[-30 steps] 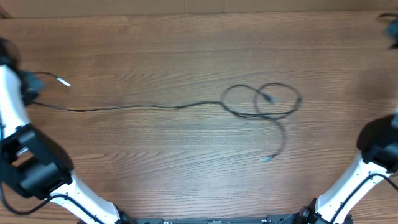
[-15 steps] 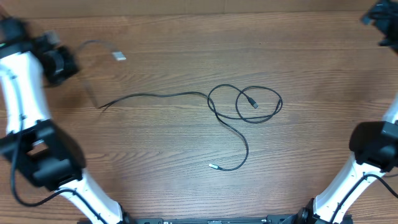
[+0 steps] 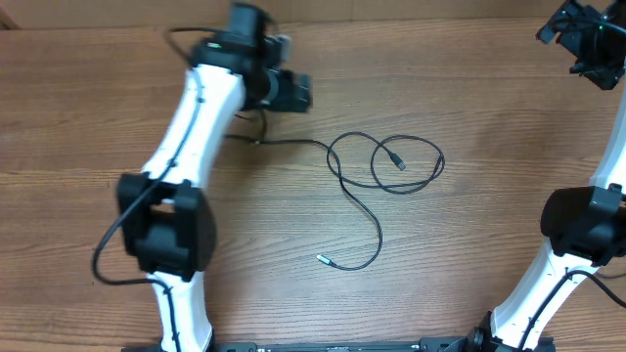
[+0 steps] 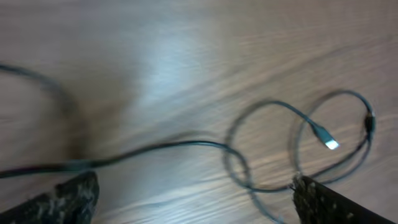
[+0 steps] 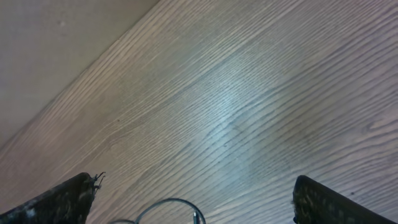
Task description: Untangle cables
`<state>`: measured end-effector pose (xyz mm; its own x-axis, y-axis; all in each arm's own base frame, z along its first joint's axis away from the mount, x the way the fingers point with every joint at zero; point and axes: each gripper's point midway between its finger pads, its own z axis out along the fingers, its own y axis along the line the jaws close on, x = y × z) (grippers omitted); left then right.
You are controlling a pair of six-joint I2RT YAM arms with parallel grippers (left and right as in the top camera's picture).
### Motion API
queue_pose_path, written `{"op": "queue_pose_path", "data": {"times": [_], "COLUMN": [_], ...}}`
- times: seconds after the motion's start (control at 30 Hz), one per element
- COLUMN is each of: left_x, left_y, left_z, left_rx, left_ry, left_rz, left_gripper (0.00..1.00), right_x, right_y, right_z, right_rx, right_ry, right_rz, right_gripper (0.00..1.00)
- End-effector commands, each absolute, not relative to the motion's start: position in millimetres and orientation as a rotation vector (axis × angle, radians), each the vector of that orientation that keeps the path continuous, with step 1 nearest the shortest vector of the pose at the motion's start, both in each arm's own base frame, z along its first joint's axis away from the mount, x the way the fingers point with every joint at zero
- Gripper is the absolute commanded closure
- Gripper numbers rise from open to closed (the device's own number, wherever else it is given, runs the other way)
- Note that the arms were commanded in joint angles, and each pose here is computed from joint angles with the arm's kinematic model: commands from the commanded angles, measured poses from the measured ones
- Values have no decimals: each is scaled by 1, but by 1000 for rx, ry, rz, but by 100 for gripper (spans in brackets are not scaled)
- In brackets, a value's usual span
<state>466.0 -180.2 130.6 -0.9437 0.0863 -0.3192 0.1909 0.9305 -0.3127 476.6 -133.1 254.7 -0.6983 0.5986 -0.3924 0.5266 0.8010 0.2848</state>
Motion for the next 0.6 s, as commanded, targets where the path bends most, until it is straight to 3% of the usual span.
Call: {"op": "queue_pose_path", "data": {"times": [0.0,0.17,0.33,0.5,0.53,0.57], "left_x": [456,446,446,449,449,449], "left_y": [-206,-214,-232,-230,-230,-230], "left_z": [99,43,3,-17,-20,-20], "left_rx": [118,-458,-658,-744,-745,-743], "left_ry": [2875,2990,3025,3016,3018,3020], "left_rz": [-473,-348,-431,-397,-395,-397], "left_gripper": [0,0,19,48,58,76], "right_x": [476,472,467,458,457,456], "right_y": [-127,-126,-125,-119,-116,-111], "right_z": [258,256,253,247,245,242], "right_rx": [816,823,834,848,848,846], "right_ry": [2520,2536,2560,2605,2617,2632], "right_rz": [214,215,217,226,245,271], "right_gripper": [0,0,0,0,0,0]}}
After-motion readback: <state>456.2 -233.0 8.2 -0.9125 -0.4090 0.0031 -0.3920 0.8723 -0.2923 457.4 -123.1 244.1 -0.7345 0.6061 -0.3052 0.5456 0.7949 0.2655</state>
